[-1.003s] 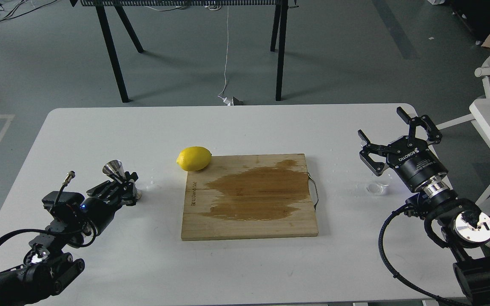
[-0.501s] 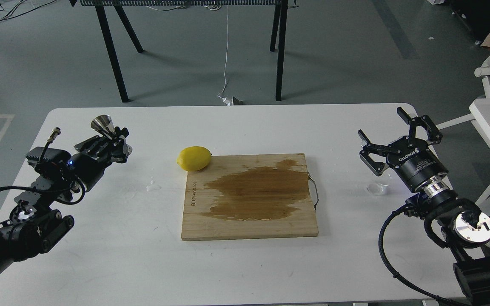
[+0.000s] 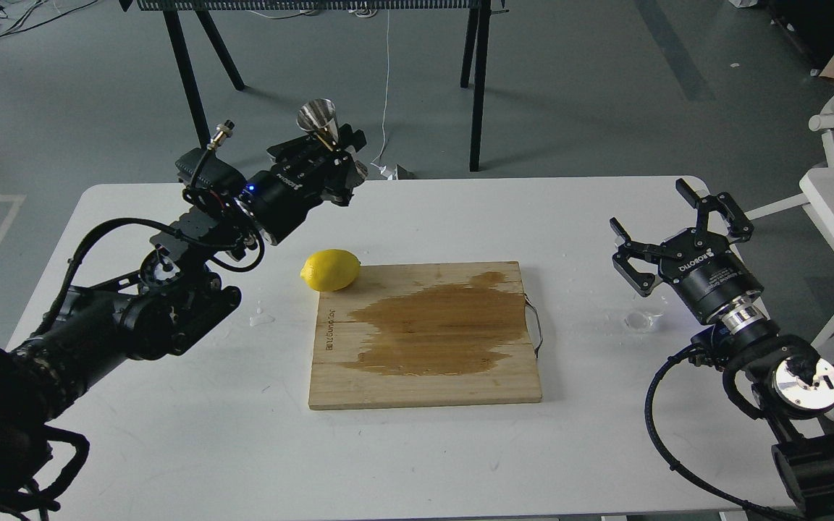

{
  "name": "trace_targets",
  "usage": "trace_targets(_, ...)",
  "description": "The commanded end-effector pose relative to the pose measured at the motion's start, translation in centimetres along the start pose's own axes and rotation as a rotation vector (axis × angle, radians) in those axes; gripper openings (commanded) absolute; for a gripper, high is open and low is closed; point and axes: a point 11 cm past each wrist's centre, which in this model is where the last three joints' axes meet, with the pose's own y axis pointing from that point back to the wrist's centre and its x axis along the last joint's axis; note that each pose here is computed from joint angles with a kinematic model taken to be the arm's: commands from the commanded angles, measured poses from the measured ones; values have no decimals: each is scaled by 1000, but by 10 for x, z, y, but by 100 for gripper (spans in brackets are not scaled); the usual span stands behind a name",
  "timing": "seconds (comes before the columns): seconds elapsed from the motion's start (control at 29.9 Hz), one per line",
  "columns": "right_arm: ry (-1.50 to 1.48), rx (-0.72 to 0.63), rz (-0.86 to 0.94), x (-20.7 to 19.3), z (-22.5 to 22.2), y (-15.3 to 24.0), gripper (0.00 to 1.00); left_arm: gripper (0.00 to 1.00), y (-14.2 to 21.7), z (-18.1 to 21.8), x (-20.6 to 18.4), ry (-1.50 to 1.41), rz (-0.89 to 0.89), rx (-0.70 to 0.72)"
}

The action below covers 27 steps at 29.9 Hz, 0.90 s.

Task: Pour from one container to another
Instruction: 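Lift the jigger with the left gripper and carry it over the cutting board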

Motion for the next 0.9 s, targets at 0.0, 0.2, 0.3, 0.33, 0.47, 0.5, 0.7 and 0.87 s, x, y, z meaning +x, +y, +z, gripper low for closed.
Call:
trace_targets(0.0,3,0,2,0,-1,1,98,13,-27,54,-22,56,-11,-96)
trace_targets(0.2,3,-3,2,0,0,1,98,13,-5,37,-58,1,-138,-59)
trace_targets(0.3,1,-4,3,1,1,1,98,13,11,29,-78,-10,-200,-30)
trace_targets(0.33,1,-4,3,1,1,1,98,13,16,27,-84,-7,-213,-20)
trace_targets(0.47,1,-3,2,0,1,1,98,13,30,28,-100,19,-241,-2)
trace_targets(0.5,1,-3,2,0,1,1,98,13,33,29,-104,26,-246,0)
trace_targets(0.7,2,-4,3,1,1,1,98,13,37,33,-109,47,-247,2)
trace_targets(0.87,2,-5,-1,-1,1,-1,98,13,37,39,-111,66,-242,-6)
